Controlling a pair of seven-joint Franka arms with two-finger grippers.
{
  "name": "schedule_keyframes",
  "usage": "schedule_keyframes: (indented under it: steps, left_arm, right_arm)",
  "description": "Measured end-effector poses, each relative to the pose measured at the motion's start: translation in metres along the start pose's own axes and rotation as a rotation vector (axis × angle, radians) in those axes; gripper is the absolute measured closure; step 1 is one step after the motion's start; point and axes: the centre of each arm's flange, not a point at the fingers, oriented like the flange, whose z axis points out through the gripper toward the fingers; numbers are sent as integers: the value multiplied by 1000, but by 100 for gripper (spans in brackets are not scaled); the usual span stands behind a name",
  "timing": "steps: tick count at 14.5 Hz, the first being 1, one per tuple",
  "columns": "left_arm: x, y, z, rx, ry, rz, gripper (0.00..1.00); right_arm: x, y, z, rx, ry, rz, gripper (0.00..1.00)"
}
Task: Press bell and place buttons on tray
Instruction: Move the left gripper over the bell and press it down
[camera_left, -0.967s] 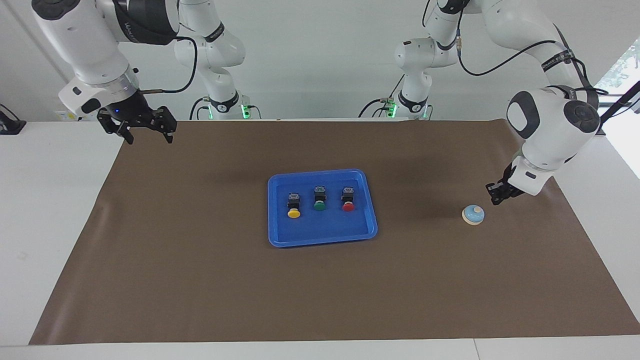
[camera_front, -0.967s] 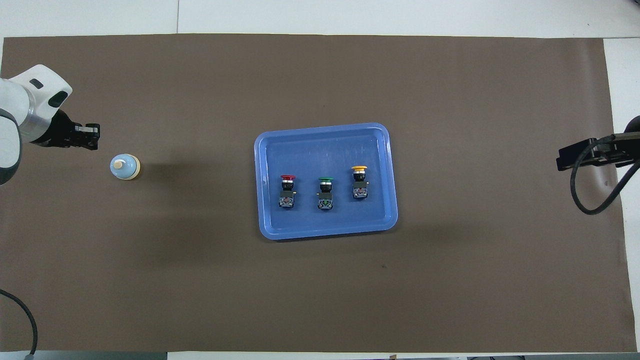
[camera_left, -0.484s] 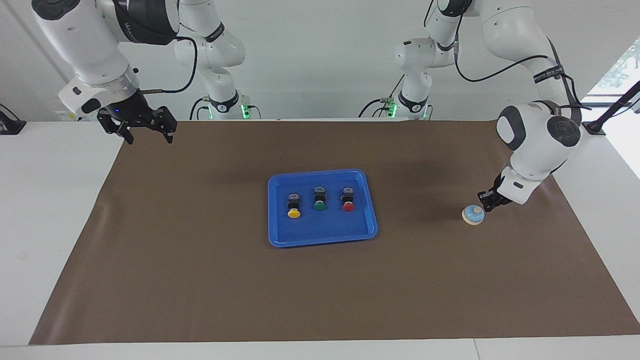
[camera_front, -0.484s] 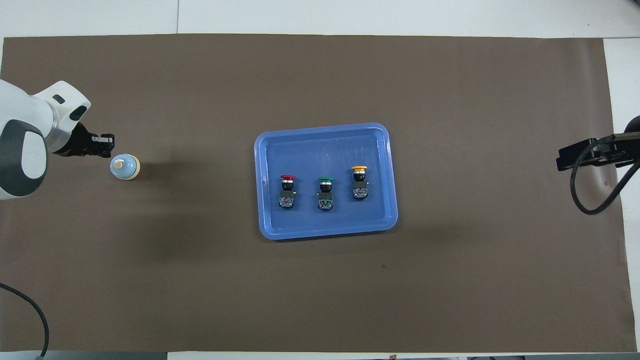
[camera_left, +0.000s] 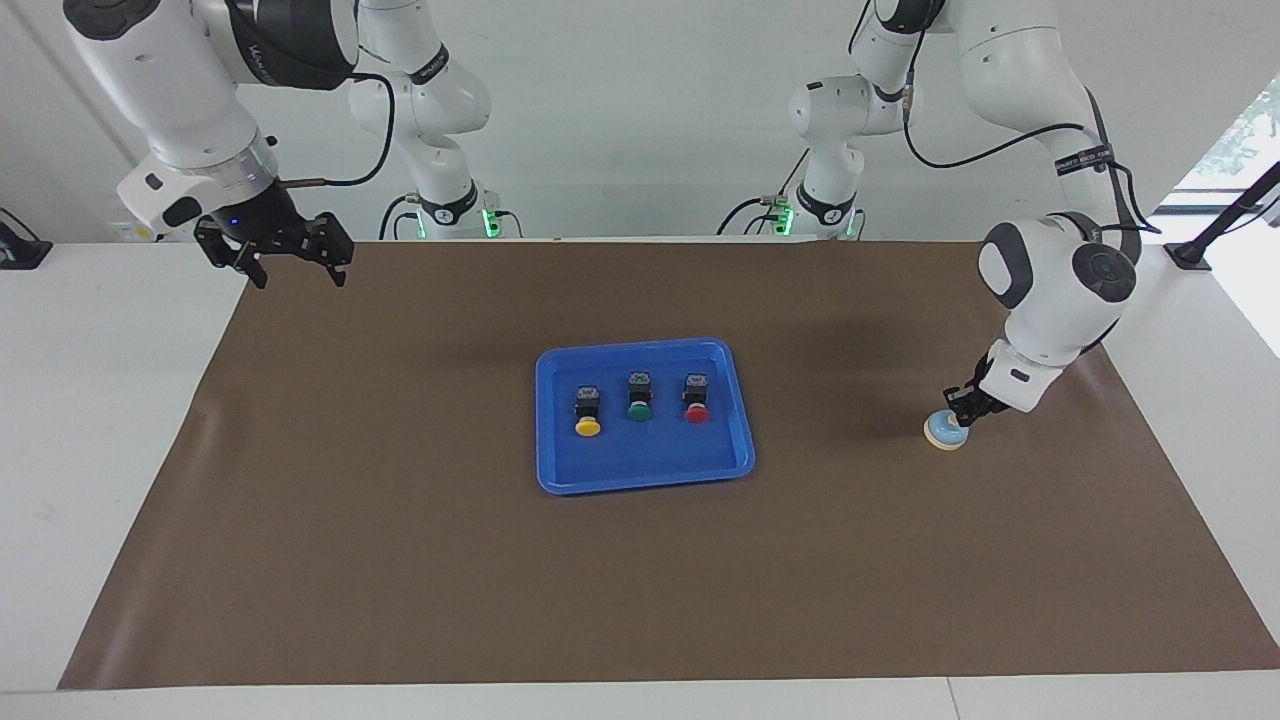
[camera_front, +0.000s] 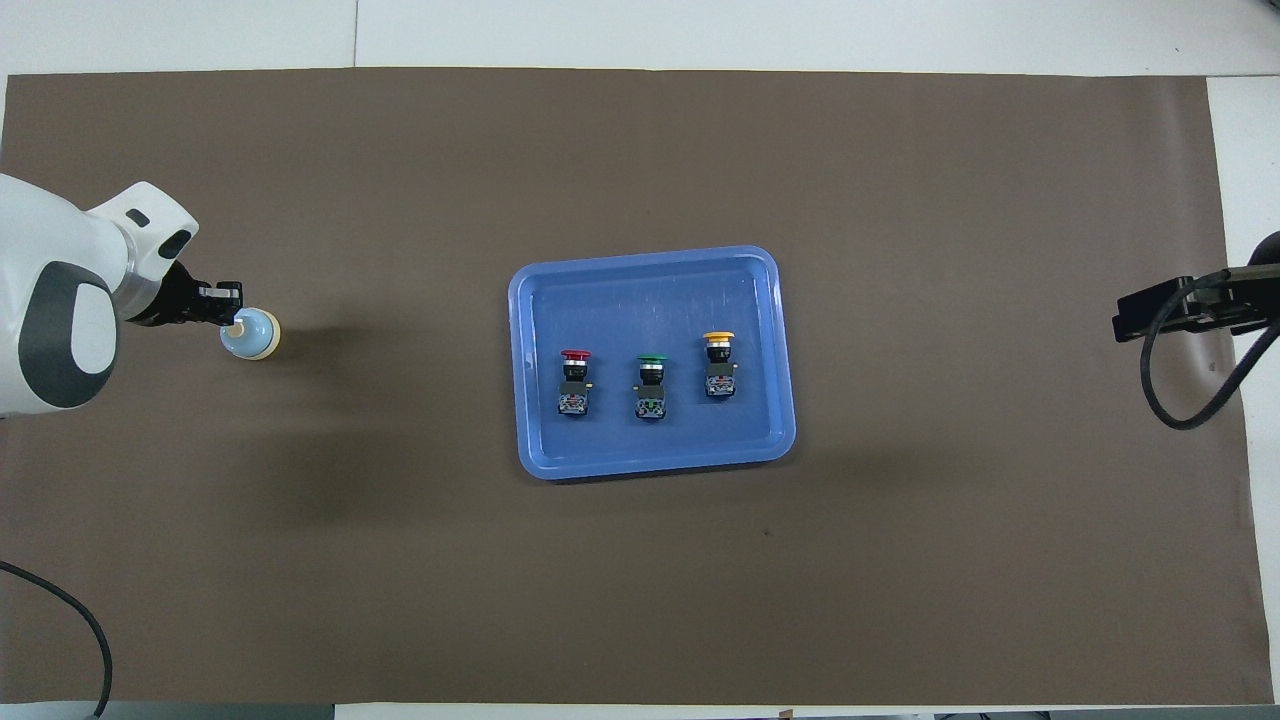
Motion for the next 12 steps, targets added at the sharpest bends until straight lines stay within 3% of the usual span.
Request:
schedule_keyframes:
  steps: [6,9,12]
  left_arm:
    - [-8,1,16,0,46,3,99]
    - [-8,1,14,0,33,21,99]
    - [-1,0,-18,0,-57,26,74]
  right_arm:
    - [0,0,0,0,0,0,0]
    - [0,0,0,0,0,0,0]
    - [0,0,0,0,0,0,0]
